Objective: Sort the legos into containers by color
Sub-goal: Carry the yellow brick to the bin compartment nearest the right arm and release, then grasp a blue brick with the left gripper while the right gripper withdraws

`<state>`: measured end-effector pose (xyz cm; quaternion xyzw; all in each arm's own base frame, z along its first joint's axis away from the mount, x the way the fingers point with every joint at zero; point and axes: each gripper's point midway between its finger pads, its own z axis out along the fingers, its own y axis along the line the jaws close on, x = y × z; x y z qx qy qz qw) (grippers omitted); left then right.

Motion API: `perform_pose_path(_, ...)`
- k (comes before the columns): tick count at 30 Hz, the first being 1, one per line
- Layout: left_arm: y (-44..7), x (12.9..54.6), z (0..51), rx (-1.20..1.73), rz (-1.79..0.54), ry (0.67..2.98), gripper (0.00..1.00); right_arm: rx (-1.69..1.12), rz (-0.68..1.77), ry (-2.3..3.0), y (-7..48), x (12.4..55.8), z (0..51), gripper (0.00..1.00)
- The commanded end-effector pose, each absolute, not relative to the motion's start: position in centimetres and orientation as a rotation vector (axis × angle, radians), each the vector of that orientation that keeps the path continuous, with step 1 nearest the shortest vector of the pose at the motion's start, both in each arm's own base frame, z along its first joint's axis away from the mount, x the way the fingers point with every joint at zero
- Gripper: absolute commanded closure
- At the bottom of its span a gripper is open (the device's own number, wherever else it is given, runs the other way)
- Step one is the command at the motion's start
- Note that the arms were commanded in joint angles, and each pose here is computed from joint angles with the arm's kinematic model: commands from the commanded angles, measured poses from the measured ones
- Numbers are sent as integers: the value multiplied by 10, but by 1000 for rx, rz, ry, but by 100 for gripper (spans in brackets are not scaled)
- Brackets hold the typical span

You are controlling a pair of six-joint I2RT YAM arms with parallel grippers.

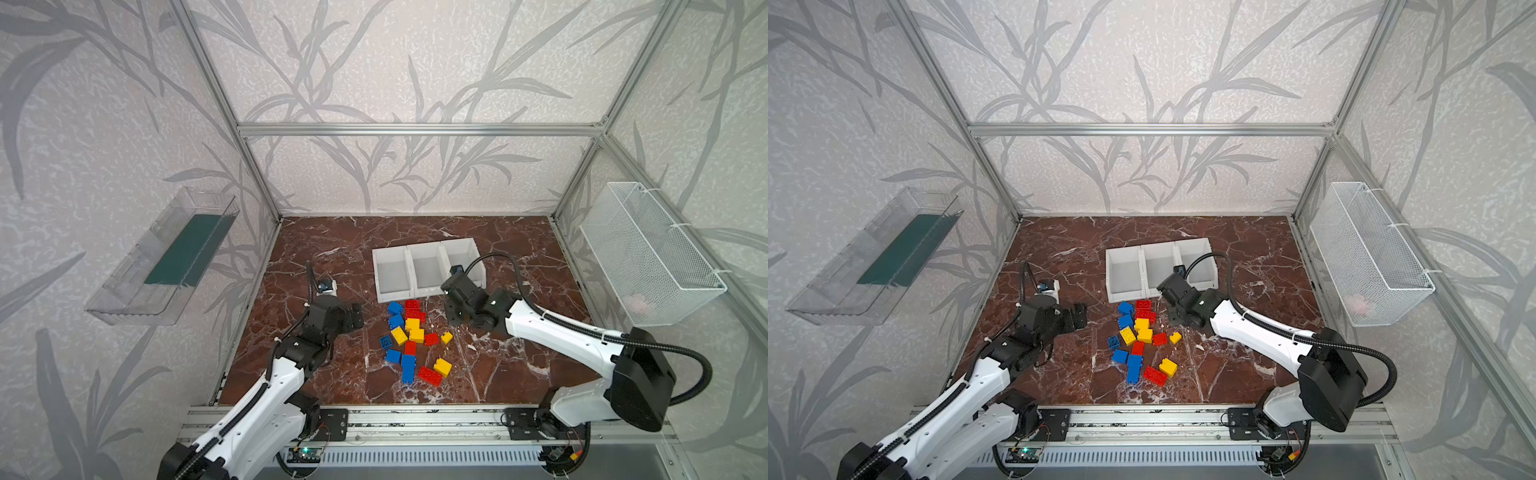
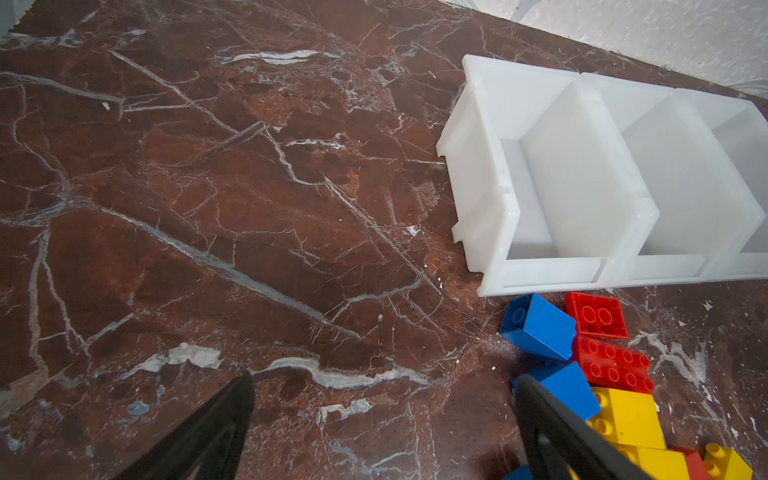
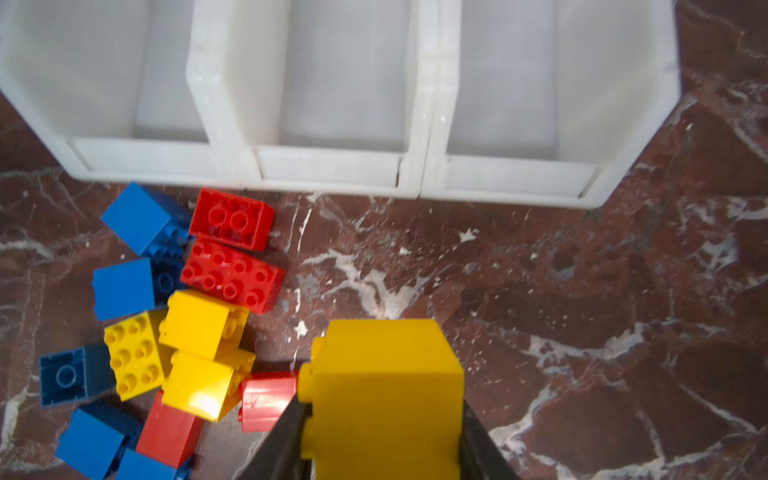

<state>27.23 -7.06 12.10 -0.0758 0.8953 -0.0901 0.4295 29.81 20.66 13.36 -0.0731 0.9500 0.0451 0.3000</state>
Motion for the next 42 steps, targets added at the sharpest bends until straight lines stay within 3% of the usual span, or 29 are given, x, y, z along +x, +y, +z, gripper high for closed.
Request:
perform_pose_path(1, -68, 268, 119, -212, -219, 2237, 1, -260, 132, 2478, 198, 335, 153, 60)
perform_pose_path(9, -73, 264, 117, -210, -248, 2247, 1, -138, 211, 2560, 179, 420, 136, 60)
perform_pose_path(16, -81, 259, 114, -198, -276, 2261, 1, -130, 201, 2650, 180, 445, 108, 59)
perform_pose_path(26, -88, 255, 109, -178, -291, 2275, 1, -110, 176, 2651, 172, 440, 112, 31)
perform_pose_path(34, -95, 253, 106, -146, -304, 2292, 1, -143, 220, 2603, 172, 426, 143, 29)
perform_pose_path(42, -119, 242, 93, -46, -342, 2355, 2, -226, 189, 2576, 171, 357, 161, 27)
